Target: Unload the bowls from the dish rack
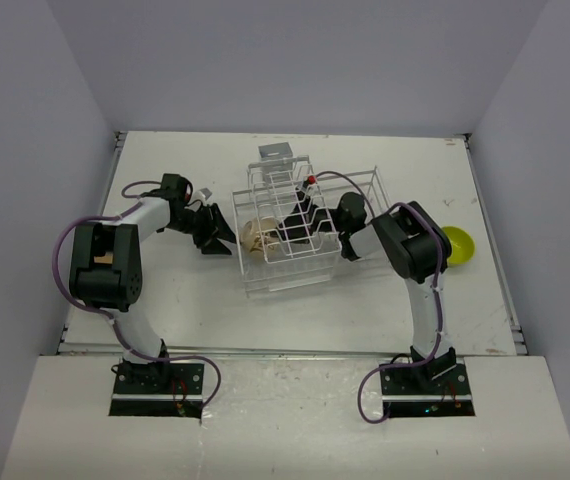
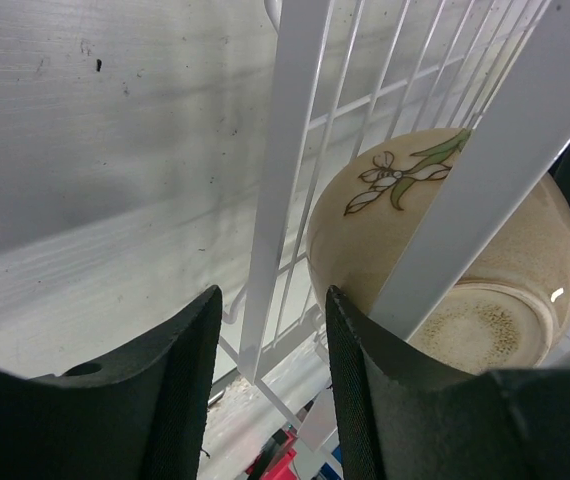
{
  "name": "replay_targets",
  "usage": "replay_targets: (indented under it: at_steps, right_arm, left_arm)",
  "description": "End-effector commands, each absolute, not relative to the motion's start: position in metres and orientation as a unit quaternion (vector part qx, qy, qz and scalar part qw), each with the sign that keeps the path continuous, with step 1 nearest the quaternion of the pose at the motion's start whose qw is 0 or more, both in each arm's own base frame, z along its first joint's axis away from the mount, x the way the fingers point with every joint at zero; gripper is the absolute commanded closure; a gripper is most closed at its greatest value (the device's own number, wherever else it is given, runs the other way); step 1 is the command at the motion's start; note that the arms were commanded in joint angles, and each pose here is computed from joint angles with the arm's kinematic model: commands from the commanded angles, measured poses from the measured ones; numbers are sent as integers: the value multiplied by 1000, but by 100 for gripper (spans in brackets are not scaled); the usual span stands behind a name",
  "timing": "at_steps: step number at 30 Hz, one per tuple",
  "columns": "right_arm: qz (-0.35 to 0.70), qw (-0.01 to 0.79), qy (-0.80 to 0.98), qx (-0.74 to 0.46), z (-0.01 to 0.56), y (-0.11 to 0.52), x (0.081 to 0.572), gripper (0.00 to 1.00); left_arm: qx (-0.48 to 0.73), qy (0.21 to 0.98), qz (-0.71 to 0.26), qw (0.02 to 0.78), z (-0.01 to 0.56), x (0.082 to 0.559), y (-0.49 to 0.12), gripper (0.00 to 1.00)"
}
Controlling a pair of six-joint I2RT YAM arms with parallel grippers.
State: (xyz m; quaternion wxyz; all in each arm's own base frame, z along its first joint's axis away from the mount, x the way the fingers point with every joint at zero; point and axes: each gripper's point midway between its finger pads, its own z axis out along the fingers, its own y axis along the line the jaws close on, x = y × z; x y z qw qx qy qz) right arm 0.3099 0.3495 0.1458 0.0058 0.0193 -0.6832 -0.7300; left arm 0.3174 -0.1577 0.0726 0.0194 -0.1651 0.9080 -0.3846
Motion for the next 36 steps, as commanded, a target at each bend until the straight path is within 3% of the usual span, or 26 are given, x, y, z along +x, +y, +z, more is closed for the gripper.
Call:
replay_targets:
  at_steps: [1,19,31,34,36]
  right_arm:
    - [-732,-23,-681,29,158,340,318,100]
    - [-730,-50,-681,28,170,323,340,100]
    - [-736,-21,-675,41,168,328,336,100]
    - [-735,-10,-677,45,165,333,334,100]
    - [-735,-6,-677,45,165,335,334,100]
  left_arm:
    - [-138,893,-427,42,97,327,-168,52]
    - [-141,893,-426,42,96,328,-166,52]
    - [-142,890,-432,41,96,330,-168,52]
    - [-142,888,-434,42,98,330,-168,57]
    - [-141,888,-436,43,98,331,-168,66]
